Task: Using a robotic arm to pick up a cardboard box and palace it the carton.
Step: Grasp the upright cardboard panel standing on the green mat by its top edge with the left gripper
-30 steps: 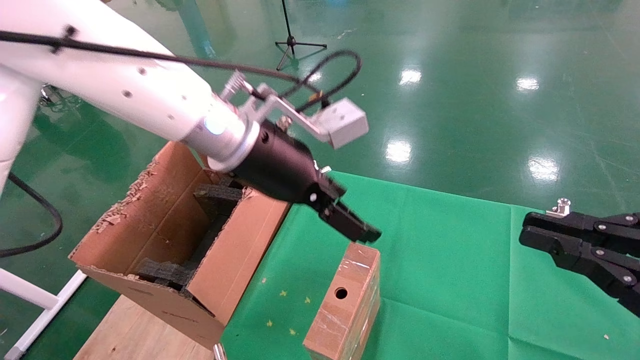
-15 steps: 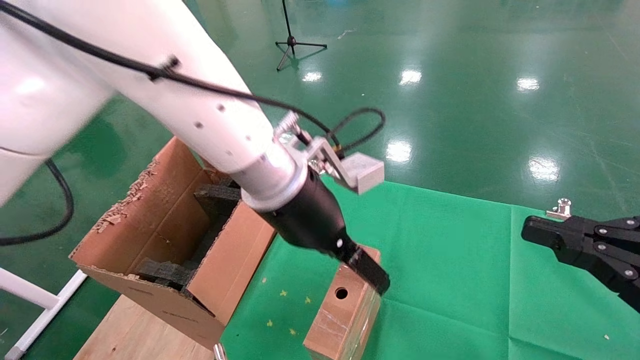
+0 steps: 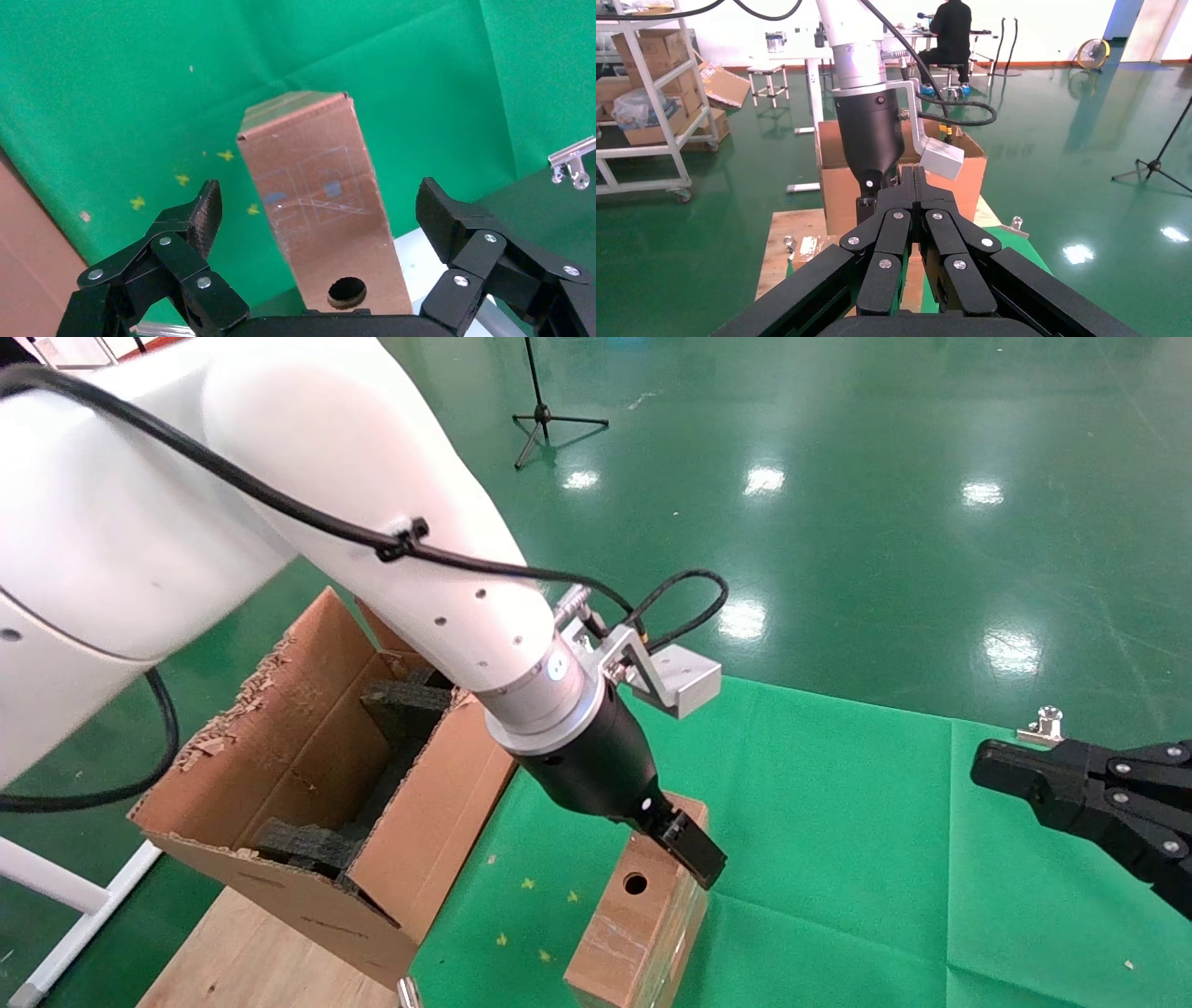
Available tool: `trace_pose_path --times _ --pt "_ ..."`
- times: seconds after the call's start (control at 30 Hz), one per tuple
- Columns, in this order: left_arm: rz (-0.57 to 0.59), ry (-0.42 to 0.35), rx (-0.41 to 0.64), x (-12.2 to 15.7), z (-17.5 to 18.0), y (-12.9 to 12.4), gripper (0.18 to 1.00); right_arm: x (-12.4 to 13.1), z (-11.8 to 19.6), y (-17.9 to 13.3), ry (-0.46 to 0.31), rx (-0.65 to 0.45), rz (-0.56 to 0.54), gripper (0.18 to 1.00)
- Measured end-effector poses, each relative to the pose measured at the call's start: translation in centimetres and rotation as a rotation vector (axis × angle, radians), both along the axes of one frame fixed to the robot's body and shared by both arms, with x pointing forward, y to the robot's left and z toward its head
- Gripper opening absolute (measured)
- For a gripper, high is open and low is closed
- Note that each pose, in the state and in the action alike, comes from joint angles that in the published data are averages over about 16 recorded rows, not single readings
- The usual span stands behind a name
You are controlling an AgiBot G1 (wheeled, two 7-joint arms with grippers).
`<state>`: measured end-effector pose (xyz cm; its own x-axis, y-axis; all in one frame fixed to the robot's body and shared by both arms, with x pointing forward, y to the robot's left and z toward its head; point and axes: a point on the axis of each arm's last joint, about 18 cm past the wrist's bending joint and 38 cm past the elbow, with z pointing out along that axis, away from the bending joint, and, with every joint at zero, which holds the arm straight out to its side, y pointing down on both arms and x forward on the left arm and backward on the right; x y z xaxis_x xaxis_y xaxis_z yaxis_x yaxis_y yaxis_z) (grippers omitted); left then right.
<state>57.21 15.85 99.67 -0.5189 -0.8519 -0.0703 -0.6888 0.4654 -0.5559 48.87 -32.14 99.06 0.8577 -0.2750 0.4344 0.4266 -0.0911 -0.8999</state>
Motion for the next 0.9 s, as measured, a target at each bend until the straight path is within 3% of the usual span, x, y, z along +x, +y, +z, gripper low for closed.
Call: trace_pose_path --times 0.6,0.9 --pt "-0.016 -0.001 0.039 0.41 -0.89 -0.44 1.001 0.00 0.00 -0.01 0.000 0.000 0.000 0.196" --pt "-0.014 0.001 0.035 0.34 -0.85 -0.43 0.982 0.00 0.00 -0.01 0.000 0.000 0.000 0.241"
